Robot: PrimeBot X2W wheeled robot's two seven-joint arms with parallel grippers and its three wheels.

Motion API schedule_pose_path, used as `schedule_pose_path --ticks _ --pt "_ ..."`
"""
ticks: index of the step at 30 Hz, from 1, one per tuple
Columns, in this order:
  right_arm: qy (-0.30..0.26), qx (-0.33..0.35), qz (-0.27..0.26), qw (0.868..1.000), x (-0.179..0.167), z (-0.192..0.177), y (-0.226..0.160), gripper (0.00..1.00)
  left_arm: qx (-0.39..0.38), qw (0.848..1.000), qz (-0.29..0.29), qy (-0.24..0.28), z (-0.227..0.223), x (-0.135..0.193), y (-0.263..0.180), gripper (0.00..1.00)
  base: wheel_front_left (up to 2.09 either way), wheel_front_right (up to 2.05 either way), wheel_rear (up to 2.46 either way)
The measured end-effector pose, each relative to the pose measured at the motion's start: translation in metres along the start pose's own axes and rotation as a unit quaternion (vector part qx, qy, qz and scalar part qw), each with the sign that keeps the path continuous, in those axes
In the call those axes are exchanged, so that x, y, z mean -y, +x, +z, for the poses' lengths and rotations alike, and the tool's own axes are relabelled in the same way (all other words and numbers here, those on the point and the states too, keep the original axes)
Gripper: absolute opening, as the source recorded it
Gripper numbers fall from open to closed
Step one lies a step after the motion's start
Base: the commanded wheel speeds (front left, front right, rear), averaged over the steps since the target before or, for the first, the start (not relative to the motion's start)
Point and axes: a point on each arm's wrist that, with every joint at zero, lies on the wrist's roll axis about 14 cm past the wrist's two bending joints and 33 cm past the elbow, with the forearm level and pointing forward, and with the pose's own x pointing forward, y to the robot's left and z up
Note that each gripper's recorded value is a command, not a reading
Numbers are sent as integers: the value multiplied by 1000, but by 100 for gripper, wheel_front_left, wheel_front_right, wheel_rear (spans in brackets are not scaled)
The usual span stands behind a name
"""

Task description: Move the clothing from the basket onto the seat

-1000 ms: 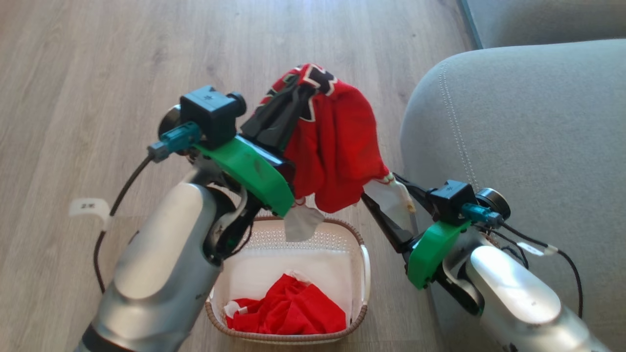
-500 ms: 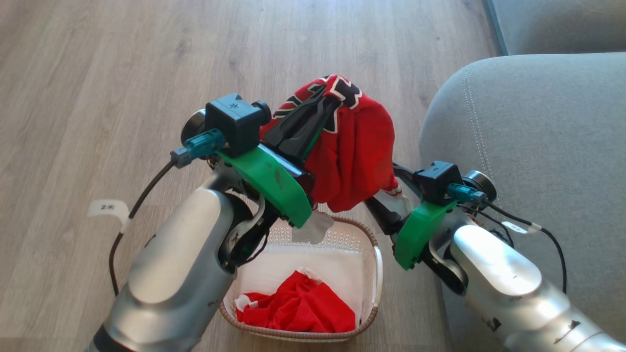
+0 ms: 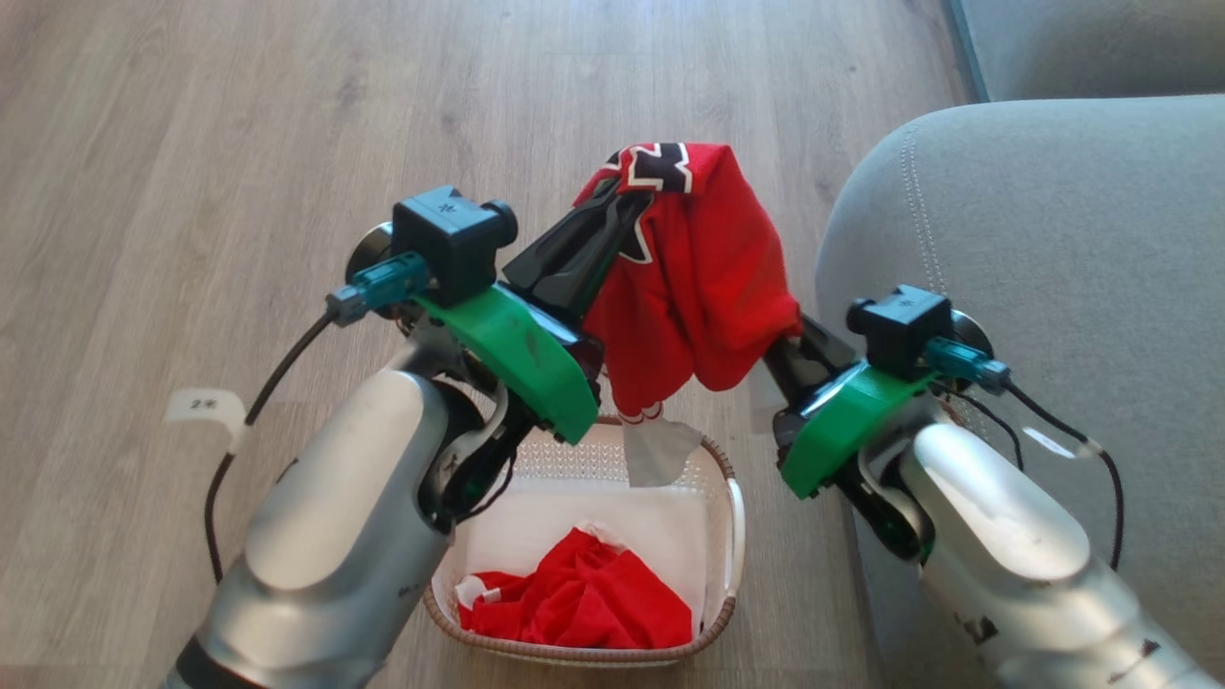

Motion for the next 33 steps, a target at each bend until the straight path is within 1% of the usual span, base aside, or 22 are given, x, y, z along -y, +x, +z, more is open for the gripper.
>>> schedule_pose_path --ticks 4,5,6,7,8,12,16,20,26,33 --pt "11 13 -23 1000 11 4 -9 0 -4 1000 3 4 -2 -3 -1 0 0 0 0" --pt "13 17 -27 999 13 6 -10 0 -6 1000 3 4 -3 -4 -1 9 0 0 0" --pt "16 23 -32 999 15 8 -12 0 -7 1000 5 5 -4 -4 -1 38 0 0 0" --pt "18 27 -36 999 16 10 -14 0 -7 1000 5 6 -4 -4 -1 80 0 0 0" --pt "19 32 -39 999 18 13 -15 0 -6 1000 4 6 -4 -4 -1 100 0 0 0" --pt "22 48 -52 997 26 22 -20 0 -9 1000 1 4 -6 -1 1 100 0 0 0" --pt "28 77 -93 992 51 38 -32 0 -21 1000 -10 -6 -18 8 0 100 0 0 0" --pt "30 110 -121 986 68 57 -43 0 -37 999 -20 -17 -31 15 1 100 0 0 0" --pt "63 153 -171 971 91 73 -71 0 -48 998 -43 -13 -43 26 5 100 0 0 0" --pt "58 192 -233 952 122 91 -111 0 -57 995 -73 -29 -59 44 12 100 0 0 0"
